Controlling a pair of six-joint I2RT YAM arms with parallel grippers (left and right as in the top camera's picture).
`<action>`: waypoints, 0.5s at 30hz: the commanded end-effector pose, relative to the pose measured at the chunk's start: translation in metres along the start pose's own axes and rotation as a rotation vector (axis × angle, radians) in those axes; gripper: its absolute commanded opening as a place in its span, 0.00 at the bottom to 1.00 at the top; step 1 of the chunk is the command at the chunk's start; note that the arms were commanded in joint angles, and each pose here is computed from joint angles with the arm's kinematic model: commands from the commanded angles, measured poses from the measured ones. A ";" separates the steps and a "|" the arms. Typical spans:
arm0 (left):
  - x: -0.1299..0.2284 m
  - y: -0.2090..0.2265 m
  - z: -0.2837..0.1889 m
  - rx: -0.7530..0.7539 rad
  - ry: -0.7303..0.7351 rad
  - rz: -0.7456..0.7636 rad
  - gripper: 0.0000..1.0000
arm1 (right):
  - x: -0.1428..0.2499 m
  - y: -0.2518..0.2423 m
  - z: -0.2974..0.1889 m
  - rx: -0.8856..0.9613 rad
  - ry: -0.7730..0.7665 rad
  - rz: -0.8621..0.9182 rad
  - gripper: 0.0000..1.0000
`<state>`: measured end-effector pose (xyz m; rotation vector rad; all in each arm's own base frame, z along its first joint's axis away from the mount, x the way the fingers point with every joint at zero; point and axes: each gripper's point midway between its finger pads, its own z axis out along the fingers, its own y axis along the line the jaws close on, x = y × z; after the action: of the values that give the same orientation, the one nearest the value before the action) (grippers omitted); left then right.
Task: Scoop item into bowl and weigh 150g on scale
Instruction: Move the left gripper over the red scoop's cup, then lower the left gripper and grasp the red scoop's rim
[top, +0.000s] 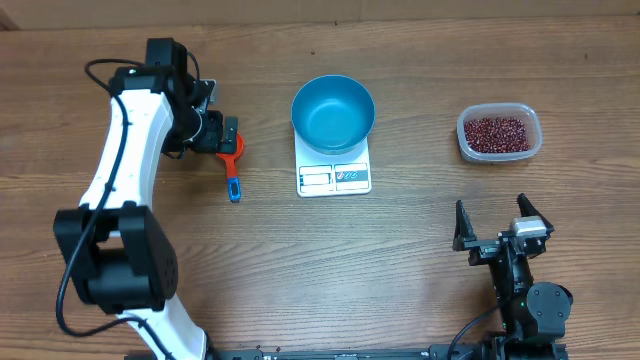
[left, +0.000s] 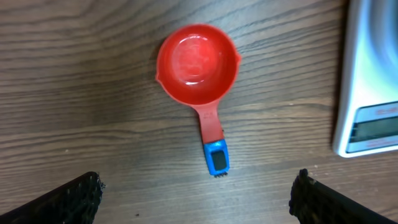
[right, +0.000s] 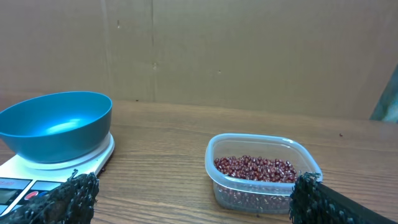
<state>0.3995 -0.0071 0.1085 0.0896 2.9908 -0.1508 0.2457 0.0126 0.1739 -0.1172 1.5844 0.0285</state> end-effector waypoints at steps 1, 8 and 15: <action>-0.006 0.008 0.017 -0.014 0.024 -0.007 1.00 | 0.002 0.001 0.000 -0.004 -0.003 -0.001 1.00; -0.012 0.013 0.050 -0.018 0.048 -0.010 1.00 | 0.002 0.001 0.000 -0.004 -0.003 -0.001 1.00; -0.020 0.024 0.069 -0.068 0.042 -0.008 1.00 | 0.002 0.001 0.000 -0.004 -0.003 -0.001 1.00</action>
<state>0.4222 -0.0003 0.0493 0.0848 3.0376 -0.1022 0.2457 0.0126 0.1739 -0.1175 1.5844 0.0288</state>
